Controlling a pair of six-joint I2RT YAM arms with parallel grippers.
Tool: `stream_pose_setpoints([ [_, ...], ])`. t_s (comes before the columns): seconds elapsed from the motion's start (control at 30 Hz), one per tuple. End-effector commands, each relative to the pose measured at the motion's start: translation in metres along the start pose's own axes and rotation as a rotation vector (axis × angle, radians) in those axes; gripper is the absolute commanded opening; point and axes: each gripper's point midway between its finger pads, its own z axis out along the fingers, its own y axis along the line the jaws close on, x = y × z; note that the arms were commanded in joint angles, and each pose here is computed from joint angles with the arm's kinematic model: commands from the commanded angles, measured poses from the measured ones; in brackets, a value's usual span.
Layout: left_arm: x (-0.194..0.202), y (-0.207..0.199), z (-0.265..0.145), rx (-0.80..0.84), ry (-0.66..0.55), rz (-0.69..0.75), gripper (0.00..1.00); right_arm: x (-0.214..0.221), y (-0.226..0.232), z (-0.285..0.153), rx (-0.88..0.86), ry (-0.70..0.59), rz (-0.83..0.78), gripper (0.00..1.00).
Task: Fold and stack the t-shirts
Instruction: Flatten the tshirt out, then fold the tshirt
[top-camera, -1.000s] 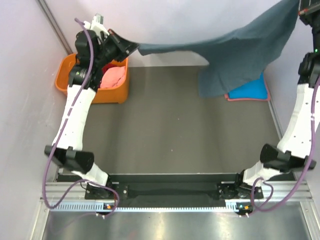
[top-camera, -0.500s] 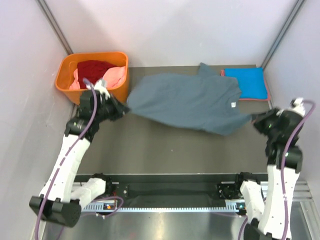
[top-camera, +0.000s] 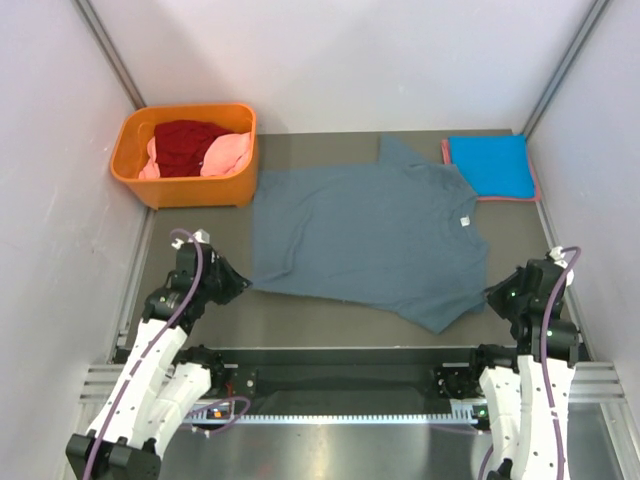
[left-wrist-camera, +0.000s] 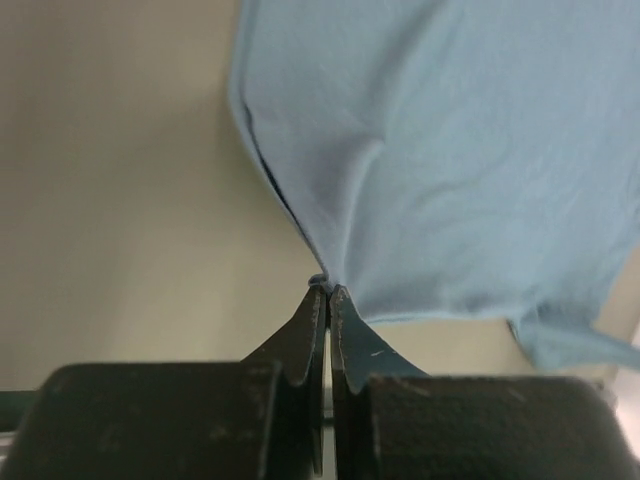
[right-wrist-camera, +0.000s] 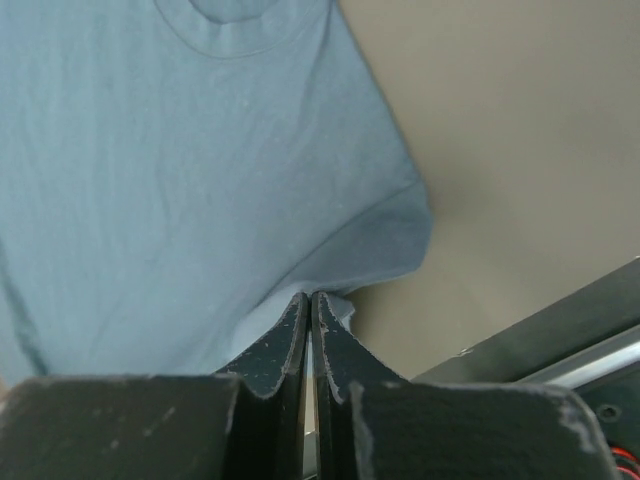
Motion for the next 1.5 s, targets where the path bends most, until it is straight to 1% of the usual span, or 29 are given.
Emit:
stream_pose_setpoints([
  [0.0, -0.025, 0.012, -0.002, -0.077, -0.148, -0.064, 0.0, -0.021, 0.003, -0.007, 0.009, -0.072, -0.064, 0.0],
  [0.2, -0.019, 0.027, -0.001, -0.146, -0.135, -0.081, 0.0, 0.007, -0.003, -0.002, -0.005, 0.023, -0.078, 0.0],
  [0.3, -0.016, 0.037, 0.0, -0.194, -0.121, -0.067, 0.0, 0.008, -0.004, -0.011, -0.004, 0.032, -0.112, 0.0],
  [0.37, -0.012, 0.034, 0.004, -0.18, -0.095, -0.062, 0.0, 0.008, -0.007, -0.018, 0.01, 0.041, -0.131, 0.0],
  [0.5, -0.001, 0.021, 0.013, -0.093, -0.039, -0.072, 0.0, -0.004, -0.011, -0.041, 0.033, -0.02, -0.142, 0.0],
  [0.57, 0.004, 0.015, 0.016, -0.053, -0.013, -0.055, 0.0, -0.001, -0.012, -0.046, 0.027, -0.007, -0.166, 0.0],
  [0.73, 0.002, 0.024, 0.02, -0.091, -0.032, -0.029, 0.0, 0.004, -0.016, -0.05, 0.047, 0.034, -0.213, 0.0],
  [0.9, 0.005, 0.024, 0.025, -0.087, -0.023, -0.03, 0.0, 0.004, -0.015, -0.046, 0.045, 0.046, -0.227, 0.0],
  [1.07, 0.001, 0.022, 0.034, -0.093, -0.024, -0.021, 0.0, -0.003, -0.003, -0.03, 0.027, 0.054, -0.212, 0.0],
  [1.17, 0.0, 0.024, 0.045, -0.126, -0.006, -0.02, 0.0, -0.009, 0.025, -0.025, -0.09, 0.038, -0.133, 0.0],
  [1.23, -0.006, 0.02, 0.049, -0.118, -0.013, -0.007, 0.0, -0.016, 0.048, -0.023, -0.185, 0.026, -0.093, 0.0],
  [1.33, -0.028, 0.021, 0.054, -0.165, -0.09, 0.021, 0.0, -0.035, 0.048, -0.009, -0.117, -0.001, -0.129, 0.0],
  [1.4, -0.038, 0.018, 0.059, -0.182, -0.106, 0.037, 0.0, -0.046, 0.044, 0.002, -0.064, -0.019, -0.149, 0.0],
  [1.43, -0.042, 0.015, 0.061, -0.181, -0.113, 0.042, 0.0, -0.05, 0.048, 0.013, -0.062, -0.015, -0.168, 0.0],
  [1.47, -0.046, 0.014, 0.066, -0.198, -0.111, 0.044, 0.0, -0.047, 0.055, 0.018, -0.099, 0.009, -0.173, 0.0],
])
